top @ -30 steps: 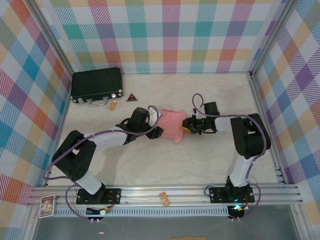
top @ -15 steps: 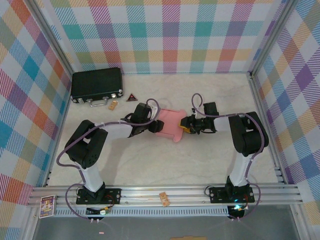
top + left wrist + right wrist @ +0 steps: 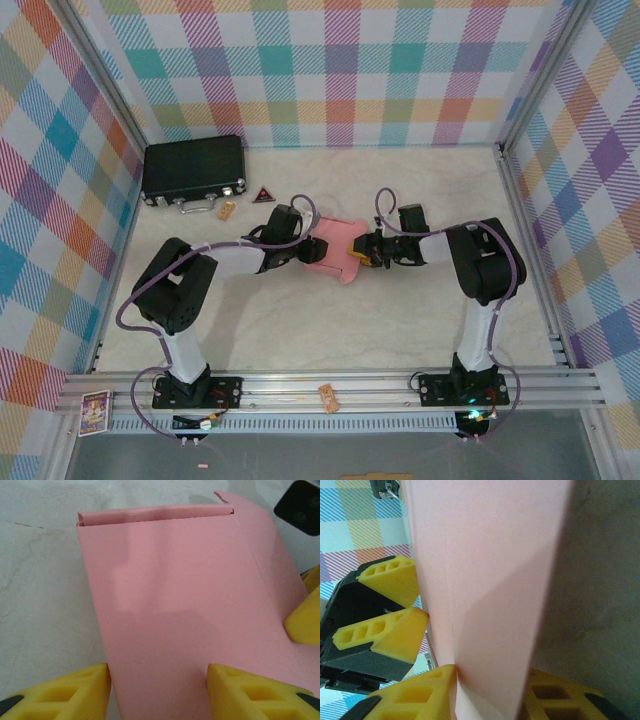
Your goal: Fold the paper box
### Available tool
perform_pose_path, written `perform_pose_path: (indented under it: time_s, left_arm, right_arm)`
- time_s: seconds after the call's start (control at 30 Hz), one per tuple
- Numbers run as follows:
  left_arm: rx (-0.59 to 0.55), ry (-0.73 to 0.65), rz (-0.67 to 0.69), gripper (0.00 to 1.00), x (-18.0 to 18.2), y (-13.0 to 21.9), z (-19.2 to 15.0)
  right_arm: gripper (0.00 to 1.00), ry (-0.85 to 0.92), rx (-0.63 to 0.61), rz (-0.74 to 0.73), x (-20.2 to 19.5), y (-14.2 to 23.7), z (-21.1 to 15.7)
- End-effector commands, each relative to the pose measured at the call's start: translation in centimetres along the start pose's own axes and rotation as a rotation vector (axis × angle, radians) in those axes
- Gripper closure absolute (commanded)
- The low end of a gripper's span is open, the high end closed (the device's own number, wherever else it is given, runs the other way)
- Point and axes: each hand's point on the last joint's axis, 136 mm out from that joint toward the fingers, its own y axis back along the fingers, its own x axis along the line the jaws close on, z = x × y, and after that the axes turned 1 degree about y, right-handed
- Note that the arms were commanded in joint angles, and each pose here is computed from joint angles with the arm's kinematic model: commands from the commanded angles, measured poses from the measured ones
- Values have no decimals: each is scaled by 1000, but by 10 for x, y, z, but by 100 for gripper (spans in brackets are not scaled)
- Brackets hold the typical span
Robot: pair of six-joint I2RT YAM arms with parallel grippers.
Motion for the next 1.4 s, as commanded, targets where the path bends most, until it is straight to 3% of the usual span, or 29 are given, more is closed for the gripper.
perform_pose_path:
  time_s: [0.0,0.2,0.77,1.37]
  left_arm:
    - [3,58,-68,47,-8,-4,-8]
    - [-56,174,-116,48,-3,-1,-3]
    - [-214,436,-225,47,-6,10,13]
    - [-235,492,-123,44,23,12,-12]
  right_arm:
    - [66,63,19,72,24,-5,3]
    - [64,105,0,114,48,3,5]
    - [65,181,-9,50,95,16,14]
    - [61,247,50,17,121,-2,4]
